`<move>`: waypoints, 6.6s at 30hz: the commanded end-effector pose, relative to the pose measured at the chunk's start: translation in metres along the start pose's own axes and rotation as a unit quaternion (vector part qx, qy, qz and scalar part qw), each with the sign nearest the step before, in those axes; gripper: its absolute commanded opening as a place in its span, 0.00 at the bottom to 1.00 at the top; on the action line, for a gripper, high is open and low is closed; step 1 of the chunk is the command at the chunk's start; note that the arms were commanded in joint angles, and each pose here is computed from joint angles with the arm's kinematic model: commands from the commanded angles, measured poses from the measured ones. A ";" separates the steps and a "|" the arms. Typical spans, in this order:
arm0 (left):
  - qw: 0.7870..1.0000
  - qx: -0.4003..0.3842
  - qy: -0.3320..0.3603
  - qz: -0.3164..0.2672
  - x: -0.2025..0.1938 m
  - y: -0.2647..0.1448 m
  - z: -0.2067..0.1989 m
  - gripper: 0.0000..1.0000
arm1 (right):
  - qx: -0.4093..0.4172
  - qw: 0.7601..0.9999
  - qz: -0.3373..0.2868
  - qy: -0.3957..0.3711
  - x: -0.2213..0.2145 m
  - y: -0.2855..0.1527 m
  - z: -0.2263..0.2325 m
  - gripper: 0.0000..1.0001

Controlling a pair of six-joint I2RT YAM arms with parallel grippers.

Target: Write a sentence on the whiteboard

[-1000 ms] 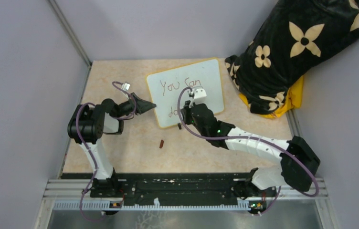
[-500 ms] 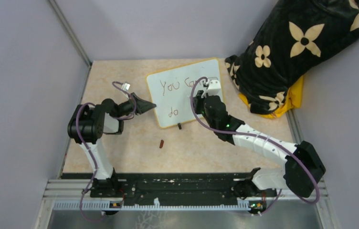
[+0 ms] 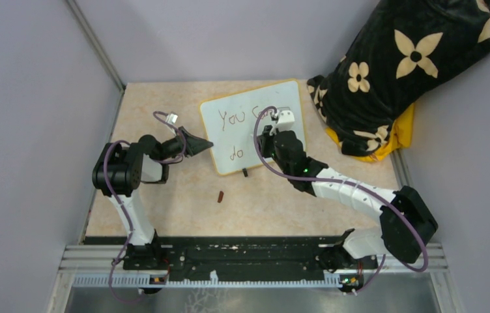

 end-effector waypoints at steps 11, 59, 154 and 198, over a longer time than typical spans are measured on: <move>0.996 -0.045 0.072 -0.010 0.001 0.003 -0.016 0.00 | -0.007 1.000 0.003 -0.002 -0.011 0.003 -0.007 0.00; 0.996 -0.045 0.072 -0.010 0.001 0.004 -0.016 0.00 | -0.071 0.997 0.014 0.003 -0.029 -0.013 -0.042 0.00; 0.996 -0.046 0.072 -0.008 0.001 0.004 -0.016 0.00 | -0.011 0.998 -0.050 0.031 0.019 -0.001 -0.004 0.00; 0.996 -0.048 0.074 -0.008 0.001 0.005 -0.019 0.00 | -0.051 0.998 0.016 0.031 -0.031 -0.015 -0.045 0.00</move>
Point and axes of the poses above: each gripper's point midway between its finger pads, its own y axis out along the fingers, its own z axis along the line the jaws close on, x = y × z, the point moved 3 cm from there along -y, back along the fingers, and after that the axes turned 15 degrees about y, right-handed, at the moved point
